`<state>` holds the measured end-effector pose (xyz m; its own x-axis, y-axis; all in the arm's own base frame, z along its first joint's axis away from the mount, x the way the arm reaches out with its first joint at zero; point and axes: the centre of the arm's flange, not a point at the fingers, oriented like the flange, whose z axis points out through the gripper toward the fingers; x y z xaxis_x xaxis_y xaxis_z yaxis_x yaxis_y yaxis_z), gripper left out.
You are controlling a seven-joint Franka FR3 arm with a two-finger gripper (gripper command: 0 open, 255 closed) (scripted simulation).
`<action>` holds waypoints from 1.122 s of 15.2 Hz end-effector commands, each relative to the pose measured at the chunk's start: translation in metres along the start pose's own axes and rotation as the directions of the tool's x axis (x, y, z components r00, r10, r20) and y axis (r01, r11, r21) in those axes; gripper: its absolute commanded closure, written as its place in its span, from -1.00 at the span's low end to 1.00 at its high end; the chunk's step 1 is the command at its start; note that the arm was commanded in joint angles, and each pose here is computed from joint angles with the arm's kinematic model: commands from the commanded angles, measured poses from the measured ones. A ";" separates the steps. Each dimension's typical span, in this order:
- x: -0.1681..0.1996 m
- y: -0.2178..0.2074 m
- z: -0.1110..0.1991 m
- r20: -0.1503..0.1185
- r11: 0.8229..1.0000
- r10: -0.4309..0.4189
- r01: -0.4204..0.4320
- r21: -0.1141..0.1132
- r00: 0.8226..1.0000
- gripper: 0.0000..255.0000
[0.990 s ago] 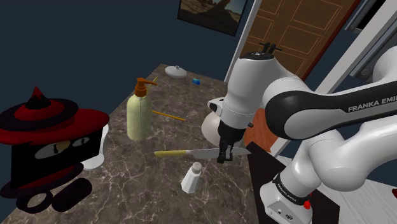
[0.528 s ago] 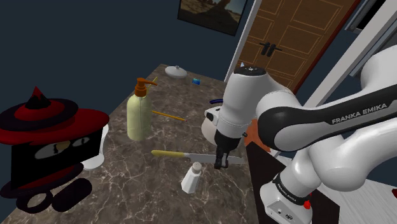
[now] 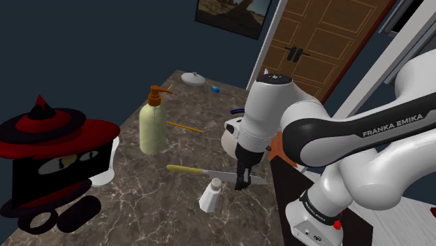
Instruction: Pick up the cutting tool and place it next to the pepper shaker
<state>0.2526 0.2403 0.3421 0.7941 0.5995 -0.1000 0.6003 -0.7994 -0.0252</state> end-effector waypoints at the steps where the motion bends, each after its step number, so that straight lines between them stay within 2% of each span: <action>1: 0.000 0.000 0.000 0.000 1.000 0.000 0.000 0.000 1.000 -1.00; 5: 0.000 0.000 0.000 0.000 1.000 0.000 0.000 0.000 1.000 -1.00; 9: 0.000 0.000 -0.050 0.000 1.000 0.000 0.000 0.000 1.000 -1.00; 17: 0.000 0.000 -0.050 0.000 1.000 0.000 0.000 0.000 1.000 -1.00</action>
<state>0.2573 0.2423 0.3918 0.7941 0.5995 -0.0999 0.6003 -0.7994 -0.0252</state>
